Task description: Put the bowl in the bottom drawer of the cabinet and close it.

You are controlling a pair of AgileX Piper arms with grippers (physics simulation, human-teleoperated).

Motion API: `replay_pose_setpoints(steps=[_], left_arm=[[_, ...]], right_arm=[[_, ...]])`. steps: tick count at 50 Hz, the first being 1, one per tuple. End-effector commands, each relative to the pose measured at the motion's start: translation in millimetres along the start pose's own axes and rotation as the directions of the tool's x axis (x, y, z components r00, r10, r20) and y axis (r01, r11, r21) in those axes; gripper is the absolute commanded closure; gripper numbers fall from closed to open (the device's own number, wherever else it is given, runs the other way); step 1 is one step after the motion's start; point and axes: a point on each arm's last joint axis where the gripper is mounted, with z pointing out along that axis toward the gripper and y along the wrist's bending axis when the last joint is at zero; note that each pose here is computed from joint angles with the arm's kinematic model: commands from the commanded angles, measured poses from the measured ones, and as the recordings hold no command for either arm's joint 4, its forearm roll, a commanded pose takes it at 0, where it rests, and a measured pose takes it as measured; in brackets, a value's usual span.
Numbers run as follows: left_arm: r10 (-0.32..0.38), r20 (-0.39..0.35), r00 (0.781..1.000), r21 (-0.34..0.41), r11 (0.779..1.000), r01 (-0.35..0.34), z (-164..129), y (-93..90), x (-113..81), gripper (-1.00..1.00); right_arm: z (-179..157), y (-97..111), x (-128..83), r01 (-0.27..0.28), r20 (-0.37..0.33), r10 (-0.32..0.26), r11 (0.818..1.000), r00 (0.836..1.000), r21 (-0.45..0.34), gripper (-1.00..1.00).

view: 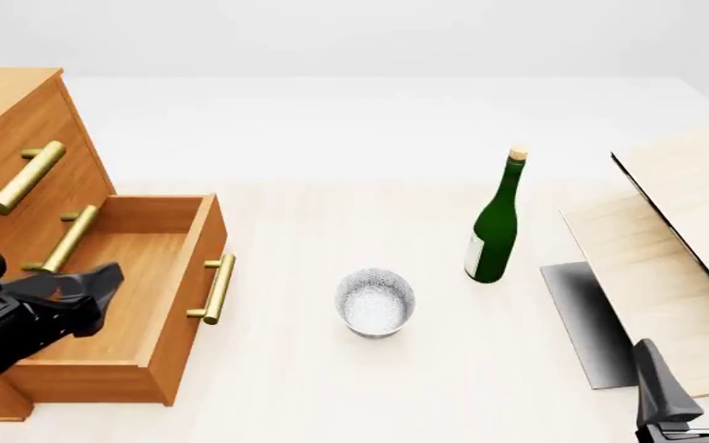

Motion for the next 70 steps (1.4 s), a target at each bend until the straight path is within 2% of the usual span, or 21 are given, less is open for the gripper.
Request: replay_pose_setpoints(steps=[1,11,15,30,49,70], left_arm=[[-0.038,-0.059,0.998,-0.02,0.999,0.036,18,3.0,9.9,-1.0],[-0.051,-0.087,0.995,-0.022,0.999,0.049,26,3.2,15.7,-1.0],[-0.07,-0.103,0.992,-0.049,0.997,0.065,35,8.0,21.2,-1.0],[-0.087,-0.14,0.986,-0.078,0.994,0.077,55,14.8,35.5,-1.0],[-0.081,-0.164,0.983,-0.061,0.996,0.072,72,11.0,38.6,-1.0],[-0.082,-0.213,0.974,-0.053,0.996,0.072,93,8.4,50.5,-1.0]], right_arm=[[0,0,0,0.001,0.0,-0.001,1.0,1.0,0.0,-1.0],[0,0,0,0.0,0.0,0.0,1.0,1.0,-0.001,-1.0],[0,0,0,0.001,0.0,-0.001,1.0,1.0,-0.001,-1.0],[0,0,0,0.001,0.0,-0.001,1.0,1.0,0.0,-1.0],[0,0,0,0.0,0.0,0.0,1.0,1.0,0.0,-1.0],[0,0,0,0.001,0.0,-0.001,1.0,1.0,0.002,-1.0]])
